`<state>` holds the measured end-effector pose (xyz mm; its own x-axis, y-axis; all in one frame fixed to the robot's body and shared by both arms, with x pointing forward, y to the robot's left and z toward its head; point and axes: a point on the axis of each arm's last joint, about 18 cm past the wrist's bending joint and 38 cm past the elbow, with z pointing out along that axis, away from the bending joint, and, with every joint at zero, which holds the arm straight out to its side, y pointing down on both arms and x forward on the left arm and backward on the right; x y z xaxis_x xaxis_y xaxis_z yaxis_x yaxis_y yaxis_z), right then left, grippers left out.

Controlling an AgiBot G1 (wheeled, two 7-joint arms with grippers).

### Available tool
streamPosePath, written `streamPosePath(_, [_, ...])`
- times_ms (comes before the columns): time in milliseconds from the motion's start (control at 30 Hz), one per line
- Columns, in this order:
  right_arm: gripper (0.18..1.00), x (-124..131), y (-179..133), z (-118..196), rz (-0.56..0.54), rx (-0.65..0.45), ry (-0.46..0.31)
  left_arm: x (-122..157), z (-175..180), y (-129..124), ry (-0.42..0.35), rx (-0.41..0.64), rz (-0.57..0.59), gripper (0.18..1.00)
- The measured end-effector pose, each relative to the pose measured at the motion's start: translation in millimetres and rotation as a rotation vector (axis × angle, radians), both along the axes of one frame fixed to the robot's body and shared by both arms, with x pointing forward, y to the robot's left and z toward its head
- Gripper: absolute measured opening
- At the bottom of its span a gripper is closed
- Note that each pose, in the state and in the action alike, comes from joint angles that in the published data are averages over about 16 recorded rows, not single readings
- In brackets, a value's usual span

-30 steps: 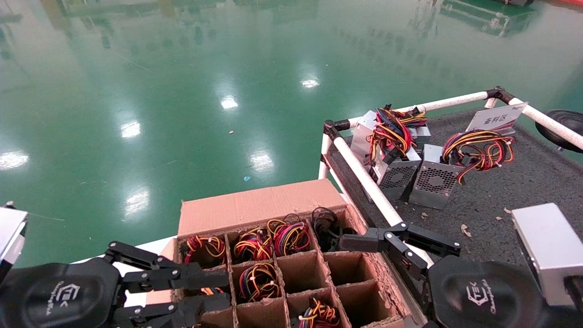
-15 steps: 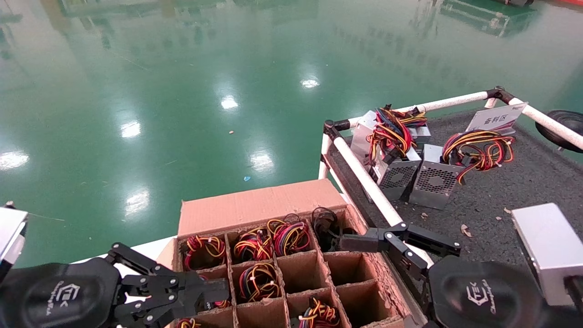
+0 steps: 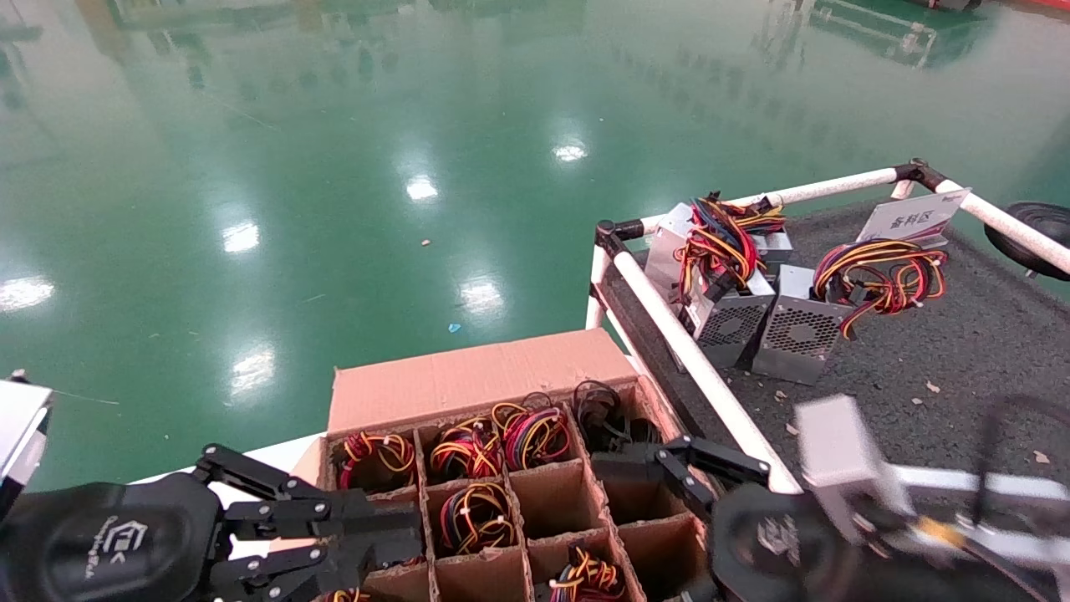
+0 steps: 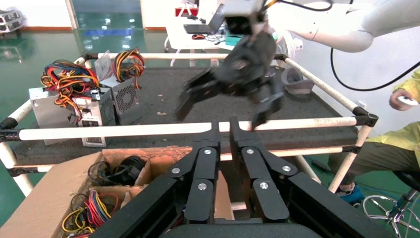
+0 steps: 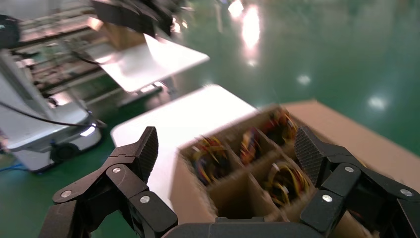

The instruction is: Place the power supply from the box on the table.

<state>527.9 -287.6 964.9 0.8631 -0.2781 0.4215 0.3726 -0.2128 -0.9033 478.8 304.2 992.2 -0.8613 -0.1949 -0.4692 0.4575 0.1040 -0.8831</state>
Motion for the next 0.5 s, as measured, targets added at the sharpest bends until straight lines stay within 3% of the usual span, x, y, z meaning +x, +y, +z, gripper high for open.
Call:
streamPosePath(300, [1.000, 56, -3, -13, -0.157, -0.066, -0.005, 0, 0, 0, 0.000, 0.000, 0.000, 0.307])
streamPosePath(500, [1.000, 87, -12, -16, -0.237, -0.105, -0.032, 0, 0, 0, 0.000, 0.000, 0.000, 0.411])
